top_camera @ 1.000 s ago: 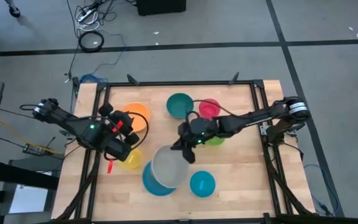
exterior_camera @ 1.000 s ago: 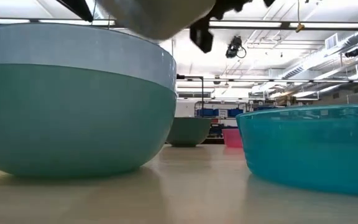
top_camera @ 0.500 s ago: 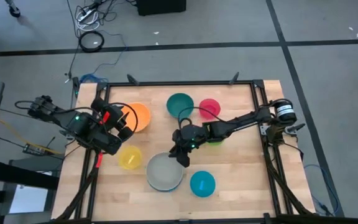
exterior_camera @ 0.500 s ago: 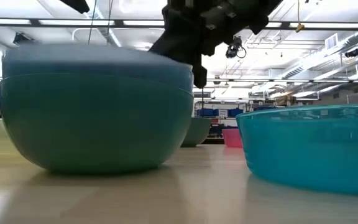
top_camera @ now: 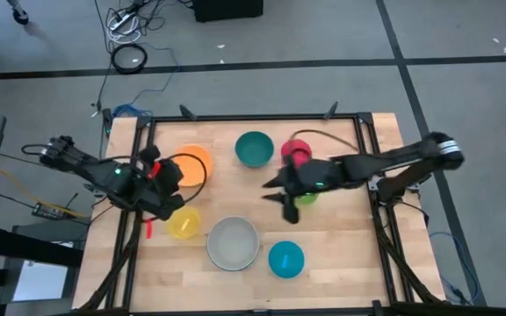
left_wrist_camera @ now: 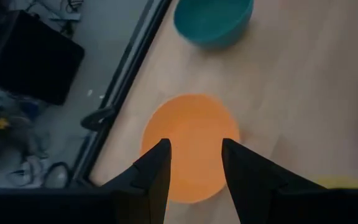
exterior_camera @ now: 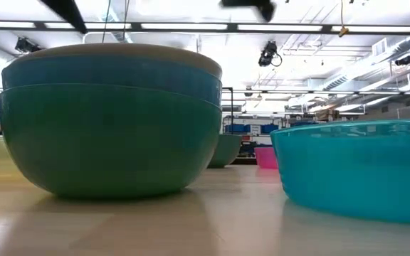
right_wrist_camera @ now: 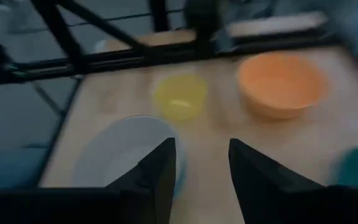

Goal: Nest bowls inside each other
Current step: Stack the orange bowl on top of the gray bowl

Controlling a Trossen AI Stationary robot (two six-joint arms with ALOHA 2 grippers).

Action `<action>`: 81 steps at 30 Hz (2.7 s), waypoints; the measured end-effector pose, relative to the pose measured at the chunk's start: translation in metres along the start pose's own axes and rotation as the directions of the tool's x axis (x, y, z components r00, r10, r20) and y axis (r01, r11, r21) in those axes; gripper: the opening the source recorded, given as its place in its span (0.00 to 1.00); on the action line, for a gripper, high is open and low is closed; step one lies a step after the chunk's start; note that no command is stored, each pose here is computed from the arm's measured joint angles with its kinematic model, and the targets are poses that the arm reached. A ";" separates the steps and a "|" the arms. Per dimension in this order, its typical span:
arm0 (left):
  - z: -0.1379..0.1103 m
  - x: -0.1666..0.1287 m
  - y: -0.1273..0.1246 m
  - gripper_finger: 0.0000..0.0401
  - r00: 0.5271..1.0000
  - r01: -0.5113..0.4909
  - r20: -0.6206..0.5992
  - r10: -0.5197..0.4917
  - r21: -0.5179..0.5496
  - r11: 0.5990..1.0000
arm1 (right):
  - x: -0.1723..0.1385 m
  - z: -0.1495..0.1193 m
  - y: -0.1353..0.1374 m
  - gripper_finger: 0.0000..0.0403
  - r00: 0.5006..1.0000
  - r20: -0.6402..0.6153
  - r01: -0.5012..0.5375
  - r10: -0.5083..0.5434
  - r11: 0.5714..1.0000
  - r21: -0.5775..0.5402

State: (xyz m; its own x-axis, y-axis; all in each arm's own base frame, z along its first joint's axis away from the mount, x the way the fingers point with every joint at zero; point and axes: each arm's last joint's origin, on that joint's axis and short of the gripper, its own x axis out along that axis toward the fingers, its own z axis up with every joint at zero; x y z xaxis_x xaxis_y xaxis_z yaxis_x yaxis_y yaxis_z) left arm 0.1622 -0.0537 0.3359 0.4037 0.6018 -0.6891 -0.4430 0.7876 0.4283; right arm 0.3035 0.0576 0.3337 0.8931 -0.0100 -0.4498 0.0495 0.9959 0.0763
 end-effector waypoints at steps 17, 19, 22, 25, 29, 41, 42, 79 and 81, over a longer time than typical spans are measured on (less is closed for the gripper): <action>-0.042 0.101 -0.019 0.38 0.931 0.275 -0.338 -0.135 0.412 0.869 | -0.081 -0.011 0.032 0.34 0.958 0.047 0.286 -0.282 0.953 -0.099; -0.042 0.108 -0.015 0.38 0.910 0.325 -0.376 -0.175 0.383 0.865 | -0.075 -0.014 0.033 0.34 0.956 0.030 0.295 -0.293 0.949 -0.110; -0.042 0.115 -0.008 0.38 0.887 0.372 -0.407 -0.219 0.346 0.862 | -0.066 -0.016 0.034 0.34 0.951 0.008 0.307 -0.308 0.944 -0.122; -0.042 0.121 -0.002 0.38 0.854 0.426 -0.442 -0.274 0.294 0.856 | -0.058 -0.019 0.034 0.34 0.947 -0.010 0.318 -0.322 0.939 -0.133; -0.041 0.127 0.006 0.38 0.837 0.451 -0.456 -0.302 0.263 0.853 | -0.051 -0.020 0.033 0.34 0.943 -0.021 0.326 -0.331 0.936 -0.137; -0.036 0.148 0.008 0.38 0.793 0.521 -0.479 -0.376 0.213 0.826 | -0.049 -0.020 0.031 0.34 0.947 -0.036 0.315 -0.320 0.942 -0.112; -0.036 0.150 0.007 0.38 0.786 0.528 -0.489 -0.378 0.212 0.822 | -0.049 -0.020 0.031 0.33 0.946 -0.037 0.315 -0.321 0.943 -0.109; 0.061 0.012 -0.090 0.02 0.654 0.742 -0.103 -0.749 0.277 0.610 | -0.040 -0.018 -0.015 0.30 0.872 -0.116 0.475 -0.476 0.879 -0.038; 0.057 0.010 -0.107 0.02 0.638 0.761 -0.132 -0.759 0.256 0.596 | -0.039 -0.018 -0.017 0.30 0.873 -0.121 0.473 -0.473 0.881 -0.033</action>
State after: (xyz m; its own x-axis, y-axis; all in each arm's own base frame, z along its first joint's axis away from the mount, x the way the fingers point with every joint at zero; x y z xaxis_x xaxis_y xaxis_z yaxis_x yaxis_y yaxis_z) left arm 0.2592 -0.1245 0.3159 0.4878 -0.2310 -0.8419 0.2488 0.9611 -0.1196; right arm 0.2596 0.0426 0.3343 0.7022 -0.4687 -0.5360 0.4511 0.8753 -0.1744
